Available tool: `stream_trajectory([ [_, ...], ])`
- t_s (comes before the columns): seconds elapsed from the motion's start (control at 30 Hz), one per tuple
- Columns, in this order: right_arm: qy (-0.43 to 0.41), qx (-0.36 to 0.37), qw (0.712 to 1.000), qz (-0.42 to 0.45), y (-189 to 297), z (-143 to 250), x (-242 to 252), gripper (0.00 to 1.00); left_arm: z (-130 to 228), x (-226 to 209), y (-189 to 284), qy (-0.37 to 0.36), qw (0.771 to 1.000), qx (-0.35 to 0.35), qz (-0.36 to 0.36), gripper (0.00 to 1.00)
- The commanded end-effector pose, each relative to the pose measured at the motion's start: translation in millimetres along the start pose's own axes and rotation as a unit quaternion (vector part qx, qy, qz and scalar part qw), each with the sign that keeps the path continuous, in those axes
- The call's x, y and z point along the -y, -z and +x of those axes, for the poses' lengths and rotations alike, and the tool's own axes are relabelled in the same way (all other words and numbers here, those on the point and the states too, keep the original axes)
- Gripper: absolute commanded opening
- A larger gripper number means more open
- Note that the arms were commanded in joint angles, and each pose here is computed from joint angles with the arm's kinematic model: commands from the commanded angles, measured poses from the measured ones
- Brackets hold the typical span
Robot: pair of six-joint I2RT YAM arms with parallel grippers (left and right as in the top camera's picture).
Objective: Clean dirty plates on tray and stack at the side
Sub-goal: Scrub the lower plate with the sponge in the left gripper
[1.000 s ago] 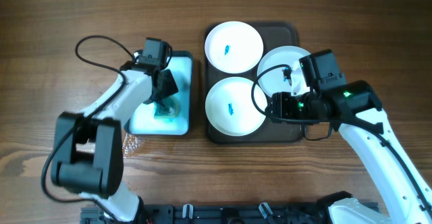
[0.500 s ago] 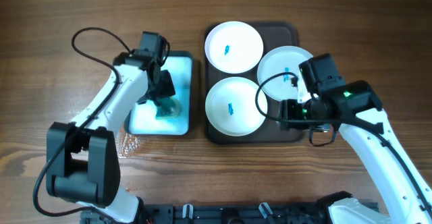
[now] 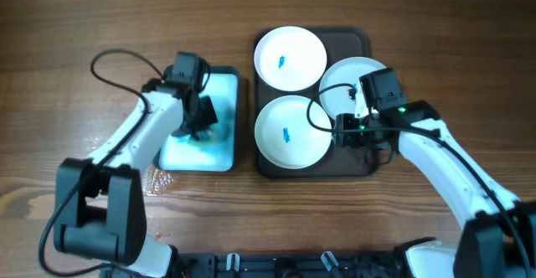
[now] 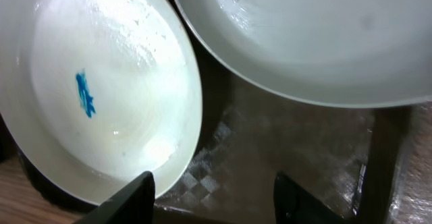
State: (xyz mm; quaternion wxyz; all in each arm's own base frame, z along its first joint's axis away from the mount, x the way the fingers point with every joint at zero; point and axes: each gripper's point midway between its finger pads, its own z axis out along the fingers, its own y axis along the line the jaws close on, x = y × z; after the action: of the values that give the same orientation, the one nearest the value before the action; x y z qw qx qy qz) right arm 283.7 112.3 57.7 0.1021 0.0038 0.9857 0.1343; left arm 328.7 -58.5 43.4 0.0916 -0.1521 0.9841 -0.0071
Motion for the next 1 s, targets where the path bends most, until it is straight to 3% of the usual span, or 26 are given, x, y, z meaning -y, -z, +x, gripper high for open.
stream_trajectory([
  [0.0,0.021,-0.039,0.999,-0.012,-29,6,1,0.49,-35,16,63,-0.028,0.997,0.067,0.037,0.04],
  [0.17,0.015,-0.056,0.995,-0.078,-48,6,-20,0.29,-27,22,84,-0.032,0.996,0.057,0.062,0.04],
  [0.3,-0.093,-0.017,0.992,0.083,-54,-4,36,0.17,-15,30,84,-0.060,0.994,0.029,0.089,0.04],
  [0.33,-0.131,-0.003,0.985,0.115,-54,-4,48,0.09,-14,31,84,-0.060,0.994,0.027,0.093,0.04],
  [0.5,-0.046,-0.031,0.998,-0.016,-63,2,5,0.10,-7,49,87,-0.078,0.990,0.021,0.119,0.04],
  [0.57,-0.001,-0.043,0.998,-0.039,-64,9,-1,0.20,-6,54,87,-0.085,0.988,0.024,0.123,0.04],
  [0.63,-0.002,-0.038,0.999,-0.025,-70,13,7,0.24,-4,57,88,-0.090,0.988,0.023,0.124,0.04],
  [0.73,-0.119,-0.036,0.991,0.041,-77,27,33,0.04,-2,66,89,-0.099,0.986,0.028,0.131,0.04],
  [0.87,-0.079,-0.045,0.995,0.031,-76,31,31,0.04,4,105,82,-0.100,0.982,0.037,0.156,0.04],
  [0.97,-0.064,-0.058,0.996,0.023,-75,36,28,0.04,31,158,59,-0.110,0.973,-0.006,0.202,0.04],
])
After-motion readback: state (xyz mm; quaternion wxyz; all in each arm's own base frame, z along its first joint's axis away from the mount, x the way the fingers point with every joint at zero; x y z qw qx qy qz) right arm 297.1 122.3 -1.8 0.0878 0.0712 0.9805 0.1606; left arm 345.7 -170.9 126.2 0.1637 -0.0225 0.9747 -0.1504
